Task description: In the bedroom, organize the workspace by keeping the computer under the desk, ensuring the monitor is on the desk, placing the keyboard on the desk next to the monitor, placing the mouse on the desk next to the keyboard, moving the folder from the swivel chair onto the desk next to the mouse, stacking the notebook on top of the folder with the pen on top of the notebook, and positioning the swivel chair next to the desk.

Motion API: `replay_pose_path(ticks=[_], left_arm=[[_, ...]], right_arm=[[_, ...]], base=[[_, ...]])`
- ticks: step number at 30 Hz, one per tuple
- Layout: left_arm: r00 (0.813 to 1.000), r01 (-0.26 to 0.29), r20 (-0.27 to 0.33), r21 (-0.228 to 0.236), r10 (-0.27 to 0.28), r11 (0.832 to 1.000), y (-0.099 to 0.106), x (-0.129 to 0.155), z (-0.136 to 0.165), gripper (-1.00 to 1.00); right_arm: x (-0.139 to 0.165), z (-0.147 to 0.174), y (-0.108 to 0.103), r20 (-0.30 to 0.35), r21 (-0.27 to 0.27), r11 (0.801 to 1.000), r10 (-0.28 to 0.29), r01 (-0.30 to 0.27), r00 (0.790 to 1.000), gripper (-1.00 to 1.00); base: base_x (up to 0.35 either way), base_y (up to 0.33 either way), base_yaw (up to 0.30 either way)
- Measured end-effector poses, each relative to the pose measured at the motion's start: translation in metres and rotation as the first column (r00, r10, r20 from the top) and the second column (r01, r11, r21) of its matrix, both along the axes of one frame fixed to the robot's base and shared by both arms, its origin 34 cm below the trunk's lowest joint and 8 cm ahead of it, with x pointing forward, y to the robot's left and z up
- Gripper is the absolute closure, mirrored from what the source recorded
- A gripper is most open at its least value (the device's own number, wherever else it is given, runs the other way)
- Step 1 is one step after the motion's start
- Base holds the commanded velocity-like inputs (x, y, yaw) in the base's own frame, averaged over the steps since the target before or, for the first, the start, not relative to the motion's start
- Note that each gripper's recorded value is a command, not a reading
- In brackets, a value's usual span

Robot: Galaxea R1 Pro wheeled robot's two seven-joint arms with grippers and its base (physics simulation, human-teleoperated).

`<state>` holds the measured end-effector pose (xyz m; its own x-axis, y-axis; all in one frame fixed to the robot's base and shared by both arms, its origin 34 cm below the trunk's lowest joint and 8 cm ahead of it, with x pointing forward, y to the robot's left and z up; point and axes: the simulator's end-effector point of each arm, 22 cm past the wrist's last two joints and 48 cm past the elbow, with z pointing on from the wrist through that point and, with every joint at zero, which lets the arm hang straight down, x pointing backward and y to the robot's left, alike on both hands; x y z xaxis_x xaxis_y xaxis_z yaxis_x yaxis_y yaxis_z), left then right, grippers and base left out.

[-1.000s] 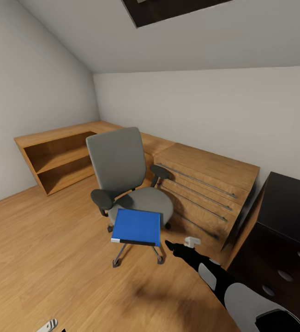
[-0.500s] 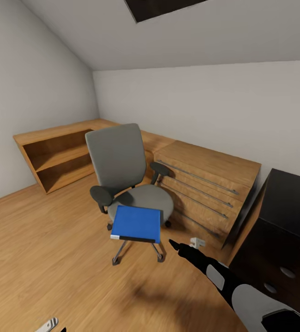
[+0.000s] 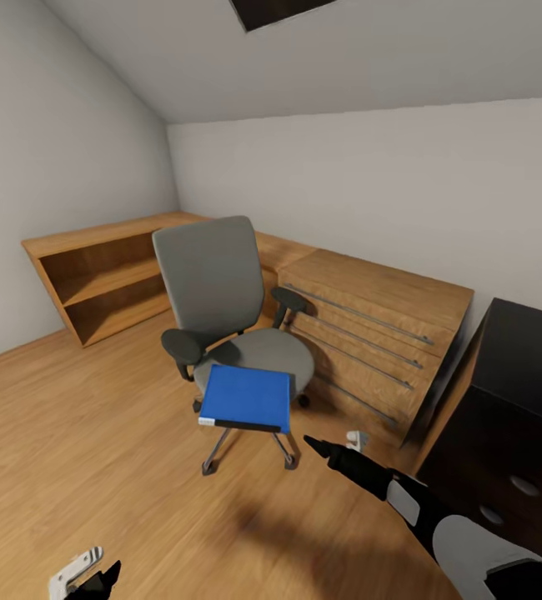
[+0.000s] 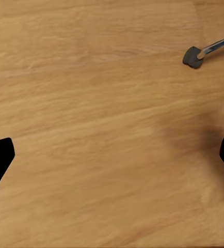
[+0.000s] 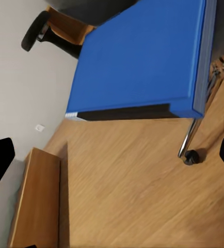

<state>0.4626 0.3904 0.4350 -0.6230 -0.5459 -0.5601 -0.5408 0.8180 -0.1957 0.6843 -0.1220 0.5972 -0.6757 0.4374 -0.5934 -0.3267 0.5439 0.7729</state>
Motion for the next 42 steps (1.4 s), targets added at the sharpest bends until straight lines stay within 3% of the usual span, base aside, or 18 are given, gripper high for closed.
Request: replay_pose_path(ticks=[6,10,14,21,35,38,42], left_arm=[[0.998,0.062,0.023,-0.061,-0.061,0.996,-0.011,0.035,0.025,-1.0],[0.993,0.098,0.078,-0.063,-0.093,0.993,-0.015,0.061,0.05,-1.0],[0.991,0.097,0.103,-0.072,-0.09,0.993,-0.014,0.068,0.055,-1.0],[0.991,0.075,0.113,-0.093,-0.065,0.993,-0.014,0.066,0.042,-1.0],[0.986,0.083,0.148,-0.076,-0.071,0.994,-0.01,0.07,0.027,-1.0],[0.987,0.082,0.146,-0.079,-0.069,0.994,-0.011,0.068,0.02,-1.0],[0.988,0.079,0.137,-0.086,-0.066,0.993,-0.013,0.063,0.007,-1.0]], right_arm=[[-0.005,-0.009,0.0,-0.02,0.045,0.999,0.003,-0.002,1.0,-1.0],[-0.007,-0.016,-0.001,-0.025,0.056,0.998,0.009,-0.008,1.0,-1.0],[-0.01,-0.021,-0.002,-0.018,0.068,0.997,0.02,-0.019,1.0,-1.0],[-0.015,-0.035,-0.004,-0.033,0.079,0.996,0.031,-0.028,0.999,-1.0],[-0.021,-0.064,-0.012,-0.031,0.077,0.997,0.031,-0.029,0.999,-1.0],[-0.024,-0.064,-0.012,-0.013,0.097,0.994,0.048,-0.046,0.999,-1.0],[-0.036,-0.05,-0.014,0.054,0.169,0.979,0.108,-0.116,0.993,-1.0]], base=[[0.0,0.0,0.0],[0.0,0.0,0.0],[0.0,0.0,0.0],[0.0,0.0,0.0],[0.0,0.0,0.0],[0.0,0.0,0.0],[0.0,0.0,0.0]])
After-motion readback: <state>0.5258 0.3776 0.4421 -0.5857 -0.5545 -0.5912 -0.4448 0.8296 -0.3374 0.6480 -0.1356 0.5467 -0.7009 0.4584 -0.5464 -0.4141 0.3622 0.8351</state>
